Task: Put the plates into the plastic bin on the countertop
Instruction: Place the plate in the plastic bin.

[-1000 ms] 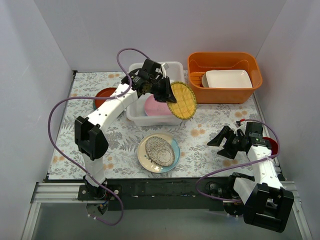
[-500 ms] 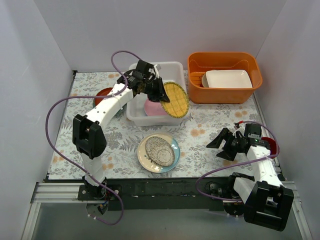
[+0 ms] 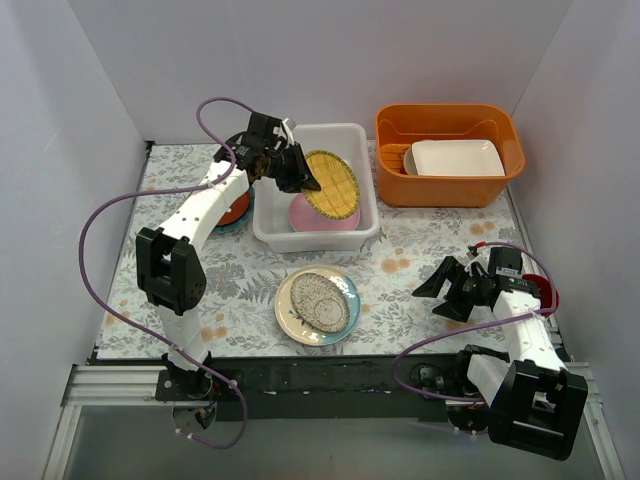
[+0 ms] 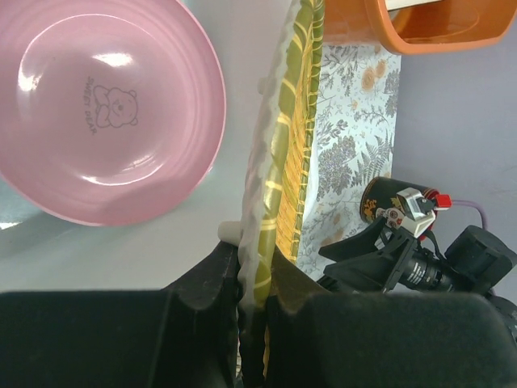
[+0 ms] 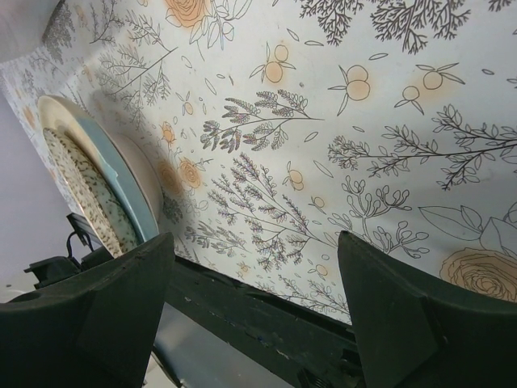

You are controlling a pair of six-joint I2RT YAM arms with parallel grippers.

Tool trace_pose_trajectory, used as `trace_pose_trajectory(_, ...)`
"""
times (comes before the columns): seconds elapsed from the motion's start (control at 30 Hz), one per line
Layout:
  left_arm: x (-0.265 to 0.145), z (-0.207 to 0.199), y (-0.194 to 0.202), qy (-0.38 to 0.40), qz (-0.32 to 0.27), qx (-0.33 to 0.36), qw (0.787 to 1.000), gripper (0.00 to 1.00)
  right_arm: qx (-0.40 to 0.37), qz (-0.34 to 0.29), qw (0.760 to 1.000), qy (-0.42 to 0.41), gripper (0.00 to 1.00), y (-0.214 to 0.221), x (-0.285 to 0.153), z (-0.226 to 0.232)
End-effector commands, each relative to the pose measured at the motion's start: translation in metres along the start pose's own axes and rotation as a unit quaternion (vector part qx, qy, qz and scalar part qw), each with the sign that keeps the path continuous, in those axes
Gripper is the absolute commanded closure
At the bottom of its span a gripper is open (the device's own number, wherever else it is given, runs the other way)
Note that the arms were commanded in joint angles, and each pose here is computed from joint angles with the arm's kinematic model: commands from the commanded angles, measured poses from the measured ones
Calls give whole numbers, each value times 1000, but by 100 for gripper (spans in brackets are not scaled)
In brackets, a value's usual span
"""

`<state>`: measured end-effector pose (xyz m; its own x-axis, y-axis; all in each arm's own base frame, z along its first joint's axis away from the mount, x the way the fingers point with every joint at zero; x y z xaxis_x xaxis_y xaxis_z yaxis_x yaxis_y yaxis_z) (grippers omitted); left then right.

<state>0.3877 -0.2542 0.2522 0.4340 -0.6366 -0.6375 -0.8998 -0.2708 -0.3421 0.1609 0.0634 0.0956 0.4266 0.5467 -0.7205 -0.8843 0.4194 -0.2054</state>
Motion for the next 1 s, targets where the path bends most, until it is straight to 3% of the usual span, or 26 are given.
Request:
trace_pose_trajectory(0.0,-22,-17,-5,35,-14,16,999,100,-20,-6,1000,-16,11,-4,-2,5)
trace_pose_trajectory(0.33,-5,9,-18,-2,-13,7,1000,100,-15,-2,1000,-13,11,-2,0,3)
trace_pose_trajectory(0.97,53,49,-9,-28,44,-16,999,100,-15,-3,1000,-9,11,-1,-2,4)
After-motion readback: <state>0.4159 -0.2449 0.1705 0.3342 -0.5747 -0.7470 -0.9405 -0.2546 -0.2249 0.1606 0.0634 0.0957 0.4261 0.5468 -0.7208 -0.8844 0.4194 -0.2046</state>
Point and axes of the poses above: each gripper's point midway between its finger pads, its own x axis out along the fingers, its own z axis along the line the jaws close on, y = z × x, the point moved 4 cm from there along -x, back along the fingers, and after that the axes turned 4 degrees about -x, right-handed, at the moved point
